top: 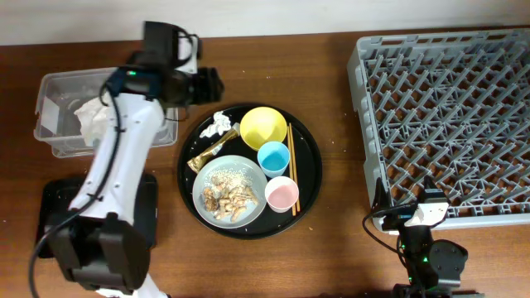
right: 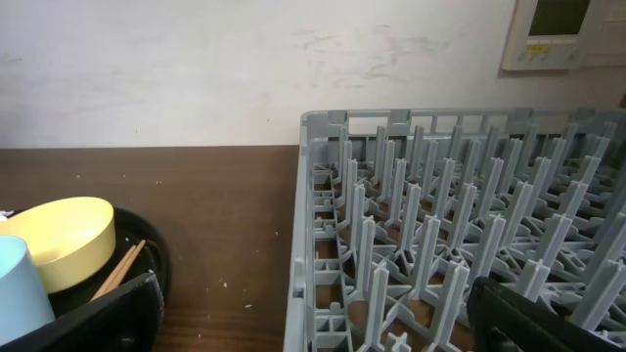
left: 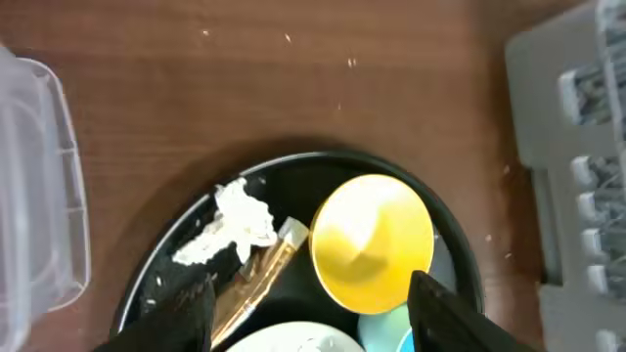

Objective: Sort waste into correct bins and load items into the dishwasher rack
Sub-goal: 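Carry the foil wrapper with the left gripper into the clear bin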

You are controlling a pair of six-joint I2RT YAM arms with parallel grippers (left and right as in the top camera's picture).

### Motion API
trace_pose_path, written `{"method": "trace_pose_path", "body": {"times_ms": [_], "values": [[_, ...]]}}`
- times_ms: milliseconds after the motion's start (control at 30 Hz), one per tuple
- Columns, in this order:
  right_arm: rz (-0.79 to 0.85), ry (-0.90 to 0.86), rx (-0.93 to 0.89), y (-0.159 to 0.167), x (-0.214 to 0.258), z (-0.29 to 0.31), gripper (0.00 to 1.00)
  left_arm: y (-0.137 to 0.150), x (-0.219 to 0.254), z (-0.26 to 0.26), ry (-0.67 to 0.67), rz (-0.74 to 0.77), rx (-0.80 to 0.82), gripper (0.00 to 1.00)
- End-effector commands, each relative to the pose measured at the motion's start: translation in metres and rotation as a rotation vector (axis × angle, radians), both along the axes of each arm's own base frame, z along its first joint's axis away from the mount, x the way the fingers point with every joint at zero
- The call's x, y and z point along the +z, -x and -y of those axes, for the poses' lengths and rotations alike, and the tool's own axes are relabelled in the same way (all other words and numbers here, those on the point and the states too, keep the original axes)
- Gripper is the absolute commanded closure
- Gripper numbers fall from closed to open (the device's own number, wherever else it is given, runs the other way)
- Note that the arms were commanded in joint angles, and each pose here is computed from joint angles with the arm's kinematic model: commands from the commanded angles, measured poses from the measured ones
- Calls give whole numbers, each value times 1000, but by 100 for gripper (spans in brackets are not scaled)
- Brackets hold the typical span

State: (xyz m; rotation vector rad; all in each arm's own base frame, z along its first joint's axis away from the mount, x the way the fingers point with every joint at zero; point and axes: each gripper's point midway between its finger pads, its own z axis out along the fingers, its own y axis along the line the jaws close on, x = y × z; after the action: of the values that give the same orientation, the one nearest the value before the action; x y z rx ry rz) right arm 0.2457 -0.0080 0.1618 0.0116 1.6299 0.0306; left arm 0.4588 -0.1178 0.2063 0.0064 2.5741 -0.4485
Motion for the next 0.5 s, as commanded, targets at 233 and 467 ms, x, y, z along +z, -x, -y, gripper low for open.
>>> {"method": "trace_pose_path", "body": {"times_ms": [233,467], "values": [[-5,3,-10,0,-3,2,2,-11,-155,0,-256,-272,315,48],[-5,3,-10,0,-3,2,2,-13,-203,2,-249,-339,372,68]]}}
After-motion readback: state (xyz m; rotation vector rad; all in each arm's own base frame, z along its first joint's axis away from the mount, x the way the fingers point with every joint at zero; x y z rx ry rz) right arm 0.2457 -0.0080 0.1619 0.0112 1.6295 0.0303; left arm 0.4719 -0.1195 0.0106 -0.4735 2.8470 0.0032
